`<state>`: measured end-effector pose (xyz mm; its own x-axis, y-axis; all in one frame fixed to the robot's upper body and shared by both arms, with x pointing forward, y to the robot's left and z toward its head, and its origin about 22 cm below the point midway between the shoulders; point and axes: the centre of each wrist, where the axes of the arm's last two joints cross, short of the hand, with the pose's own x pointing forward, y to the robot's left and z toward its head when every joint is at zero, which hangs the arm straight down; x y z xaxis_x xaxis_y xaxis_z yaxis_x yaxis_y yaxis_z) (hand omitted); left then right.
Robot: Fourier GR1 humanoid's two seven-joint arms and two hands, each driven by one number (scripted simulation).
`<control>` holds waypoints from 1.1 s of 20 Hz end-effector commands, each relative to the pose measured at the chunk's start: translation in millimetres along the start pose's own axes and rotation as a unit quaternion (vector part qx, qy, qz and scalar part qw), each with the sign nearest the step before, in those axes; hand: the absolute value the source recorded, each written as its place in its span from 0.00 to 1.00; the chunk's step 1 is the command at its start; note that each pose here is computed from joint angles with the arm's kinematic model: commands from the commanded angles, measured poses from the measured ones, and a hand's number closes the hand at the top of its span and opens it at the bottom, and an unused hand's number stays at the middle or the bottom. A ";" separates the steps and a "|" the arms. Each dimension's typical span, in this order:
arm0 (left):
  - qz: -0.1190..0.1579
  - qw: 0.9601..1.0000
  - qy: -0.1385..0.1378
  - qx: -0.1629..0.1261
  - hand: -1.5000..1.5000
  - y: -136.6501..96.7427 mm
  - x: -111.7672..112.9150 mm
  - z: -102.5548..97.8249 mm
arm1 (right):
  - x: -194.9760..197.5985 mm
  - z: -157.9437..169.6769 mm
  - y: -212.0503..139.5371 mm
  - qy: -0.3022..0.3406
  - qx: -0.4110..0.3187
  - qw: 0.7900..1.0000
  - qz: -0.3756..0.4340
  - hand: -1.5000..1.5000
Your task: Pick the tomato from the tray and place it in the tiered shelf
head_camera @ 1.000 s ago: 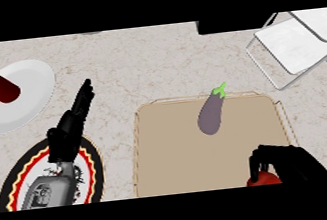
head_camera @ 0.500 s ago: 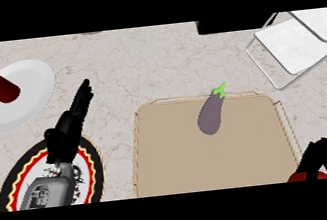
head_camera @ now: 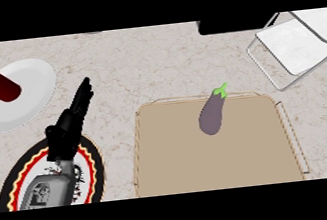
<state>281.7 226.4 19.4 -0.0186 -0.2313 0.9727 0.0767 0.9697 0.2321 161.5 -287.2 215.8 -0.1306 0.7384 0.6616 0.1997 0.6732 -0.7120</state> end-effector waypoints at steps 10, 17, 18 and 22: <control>0.001 1.000 -0.002 -0.009 0.50 -14.2 -5.8 -11.9 | 44.9 -51.4 -83.4 -0.010 -0.126 0.992 0.013 1.00; 0.002 1.000 0.000 -0.012 0.50 -6.2 7.1 4.6 | 42.0 -89.7 -103.9 0.009 -0.165 0.986 0.026 1.00; 0.000 1.000 -0.008 -0.014 0.50 3.6 -7.9 -2.3 | 37.7 -94.4 -110.7 0.004 -0.174 0.984 0.038 1.00; -0.007 1.000 -0.013 -0.006 0.50 -4.9 8.7 -15.9 | 51.0 -107.3 -125.9 -0.001 -0.178 0.983 0.041 1.00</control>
<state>288.1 220.0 21.5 -0.0342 -0.2327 0.9720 0.0946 0.9674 0.2349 226.2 -332.4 340.2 -0.1119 0.7802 0.6155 0.5177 0.5744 -0.6340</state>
